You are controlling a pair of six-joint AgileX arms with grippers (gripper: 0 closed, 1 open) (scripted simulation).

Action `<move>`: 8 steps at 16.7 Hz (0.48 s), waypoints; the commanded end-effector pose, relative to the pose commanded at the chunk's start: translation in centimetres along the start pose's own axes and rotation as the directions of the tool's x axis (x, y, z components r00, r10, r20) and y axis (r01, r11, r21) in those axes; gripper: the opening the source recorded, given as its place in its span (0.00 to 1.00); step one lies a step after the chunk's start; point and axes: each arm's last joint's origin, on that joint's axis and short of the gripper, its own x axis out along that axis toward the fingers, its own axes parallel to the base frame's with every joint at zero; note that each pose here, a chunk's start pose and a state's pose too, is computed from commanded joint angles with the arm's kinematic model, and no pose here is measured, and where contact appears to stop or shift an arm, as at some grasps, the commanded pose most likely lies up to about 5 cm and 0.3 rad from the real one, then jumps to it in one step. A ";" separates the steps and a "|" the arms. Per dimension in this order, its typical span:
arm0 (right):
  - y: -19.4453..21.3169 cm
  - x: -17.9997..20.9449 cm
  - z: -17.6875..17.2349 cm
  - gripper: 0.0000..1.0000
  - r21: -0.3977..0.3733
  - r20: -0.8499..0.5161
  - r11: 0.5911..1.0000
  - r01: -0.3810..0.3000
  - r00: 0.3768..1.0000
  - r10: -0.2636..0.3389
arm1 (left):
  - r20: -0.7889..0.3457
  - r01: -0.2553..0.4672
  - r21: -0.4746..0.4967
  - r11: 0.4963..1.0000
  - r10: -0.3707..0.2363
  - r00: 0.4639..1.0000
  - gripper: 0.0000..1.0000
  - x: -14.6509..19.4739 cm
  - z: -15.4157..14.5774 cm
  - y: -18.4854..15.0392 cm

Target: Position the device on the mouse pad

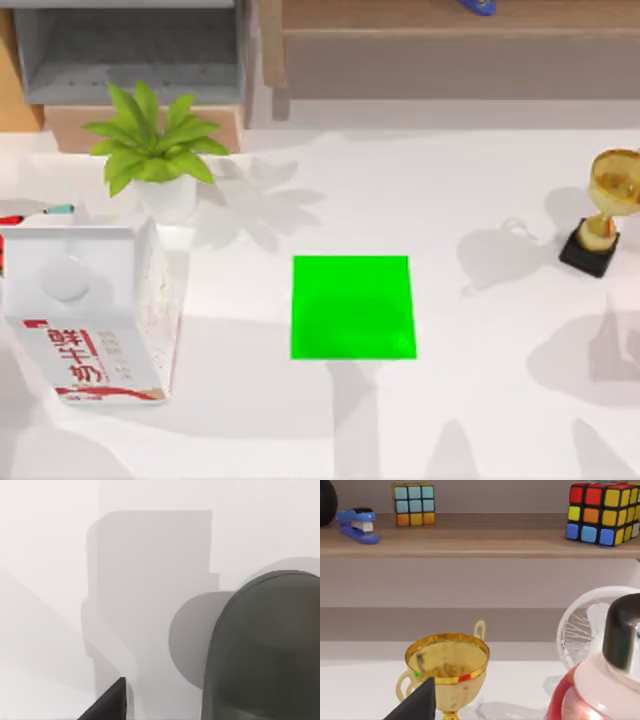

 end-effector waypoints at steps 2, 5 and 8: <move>0.0 0.0 0.0 1.00 0.000 0.000 1.000 0.000 1.000 0.000 | 0.000 0.000 0.000 1.000 0.000 1.000 0.17 0.0 0.0 0.0; 0.0 0.0 0.0 1.00 0.000 0.000 1.000 0.000 1.000 0.000 | 0.000 0.000 0.000 1.000 0.000 1.000 0.00 0.0 0.0 0.0; 0.0 0.0 0.0 1.00 0.000 0.000 1.000 0.000 1.000 0.000 | 0.000 0.000 0.000 1.000 0.000 1.000 0.00 0.0 0.0 0.0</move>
